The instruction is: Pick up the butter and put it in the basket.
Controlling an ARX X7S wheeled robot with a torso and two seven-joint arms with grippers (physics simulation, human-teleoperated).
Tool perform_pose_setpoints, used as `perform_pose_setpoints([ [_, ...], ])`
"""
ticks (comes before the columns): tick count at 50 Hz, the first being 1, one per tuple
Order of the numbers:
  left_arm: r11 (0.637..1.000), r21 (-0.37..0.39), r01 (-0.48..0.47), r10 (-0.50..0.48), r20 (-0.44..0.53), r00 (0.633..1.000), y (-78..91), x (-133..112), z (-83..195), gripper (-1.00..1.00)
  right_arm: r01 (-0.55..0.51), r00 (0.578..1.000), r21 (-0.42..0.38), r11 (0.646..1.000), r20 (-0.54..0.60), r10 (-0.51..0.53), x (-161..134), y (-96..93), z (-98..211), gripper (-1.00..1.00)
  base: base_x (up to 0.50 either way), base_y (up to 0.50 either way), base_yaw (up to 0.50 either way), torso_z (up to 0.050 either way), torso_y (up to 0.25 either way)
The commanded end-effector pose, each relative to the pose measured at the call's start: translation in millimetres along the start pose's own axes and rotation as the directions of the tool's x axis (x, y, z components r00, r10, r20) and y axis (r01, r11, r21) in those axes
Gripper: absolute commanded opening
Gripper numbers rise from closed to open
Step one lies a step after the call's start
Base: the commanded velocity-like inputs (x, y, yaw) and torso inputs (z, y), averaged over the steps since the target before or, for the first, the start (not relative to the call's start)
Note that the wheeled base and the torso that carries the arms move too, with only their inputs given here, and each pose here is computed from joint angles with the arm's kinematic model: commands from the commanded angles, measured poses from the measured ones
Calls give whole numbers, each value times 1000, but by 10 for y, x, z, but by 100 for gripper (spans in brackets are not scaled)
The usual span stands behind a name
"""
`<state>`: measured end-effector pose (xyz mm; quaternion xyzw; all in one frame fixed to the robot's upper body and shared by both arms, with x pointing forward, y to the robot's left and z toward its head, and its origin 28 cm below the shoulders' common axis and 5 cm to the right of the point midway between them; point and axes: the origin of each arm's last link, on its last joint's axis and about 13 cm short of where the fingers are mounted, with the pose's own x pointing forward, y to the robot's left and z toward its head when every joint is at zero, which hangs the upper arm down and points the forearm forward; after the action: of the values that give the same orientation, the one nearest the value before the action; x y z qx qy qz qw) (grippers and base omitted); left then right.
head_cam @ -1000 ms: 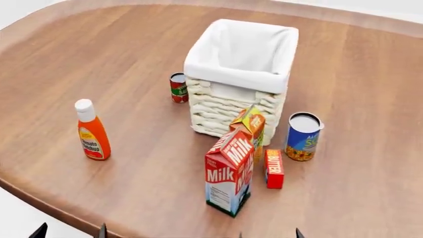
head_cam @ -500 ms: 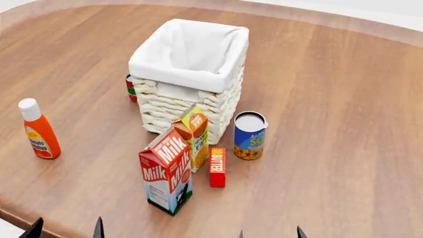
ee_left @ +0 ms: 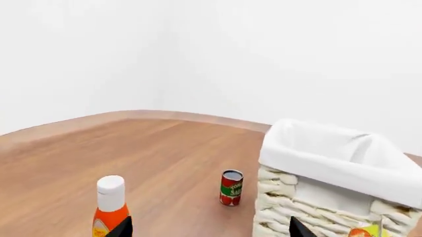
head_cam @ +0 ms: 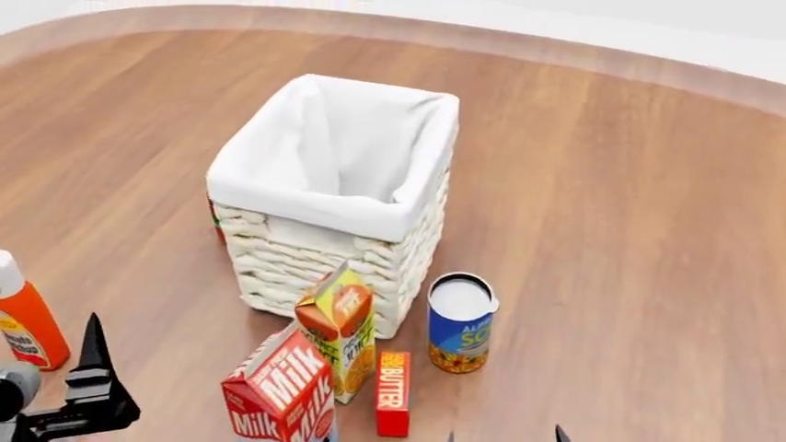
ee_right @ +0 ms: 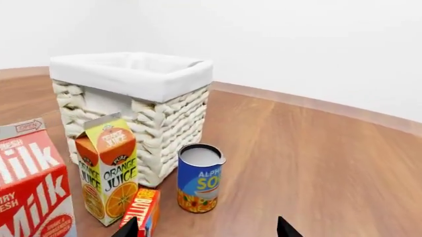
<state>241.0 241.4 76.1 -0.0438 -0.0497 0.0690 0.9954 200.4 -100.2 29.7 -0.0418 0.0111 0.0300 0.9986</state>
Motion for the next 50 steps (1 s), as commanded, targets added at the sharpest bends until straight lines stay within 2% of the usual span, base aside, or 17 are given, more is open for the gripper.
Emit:
perform_pose_setpoints([
  [1, 1000, 0, -8, 8, 52, 999, 62, -10, 175, 100, -1, 1000, -7, 1000, -11, 1, -9, 9, 2, 100, 484, 130, 0, 0, 0],
  [13, 1000, -21, -17, 19, 53, 998, 73, -26, 233, 100, 21, 1000, -23, 1000, -4, -22, -24, 15, 30, 100, 484, 130, 0, 0, 0],
  [33, 998, -39, -42, 44, 56, 997, 85, 1, 250, 100, 31, 999, -29, 999, -9, -32, -10, 16, 16, 100, 0, 0, 0, 0, 0],
  [37, 997, -72, -41, 44, 37, 998, 98, 24, 260, 100, 32, 999, -31, 999, -11, -32, -3, 16, 18, 100, 0, 0, 0, 0, -80],
  [39, 998, -46, -49, 52, 73, 996, 104, 19, 274, 100, 32, 999, -36, 999, -15, -32, 3, 16, 27, 100, 0, 0, 0, 0, -125],
  [43, 998, -43, -47, 50, 77, 996, 96, 19, 275, 100, 28, 999, -36, 999, -16, -29, 20, 17, 27, 100, 0, 0, 0, 0, 0],
  [50, 999, -29, -36, 38, 99, 994, 53, -123, 290, 100, 25, 1000, -36, 999, -11, -25, -78, -11, 38, 100, 0, 0, 0, 0, 0],
])
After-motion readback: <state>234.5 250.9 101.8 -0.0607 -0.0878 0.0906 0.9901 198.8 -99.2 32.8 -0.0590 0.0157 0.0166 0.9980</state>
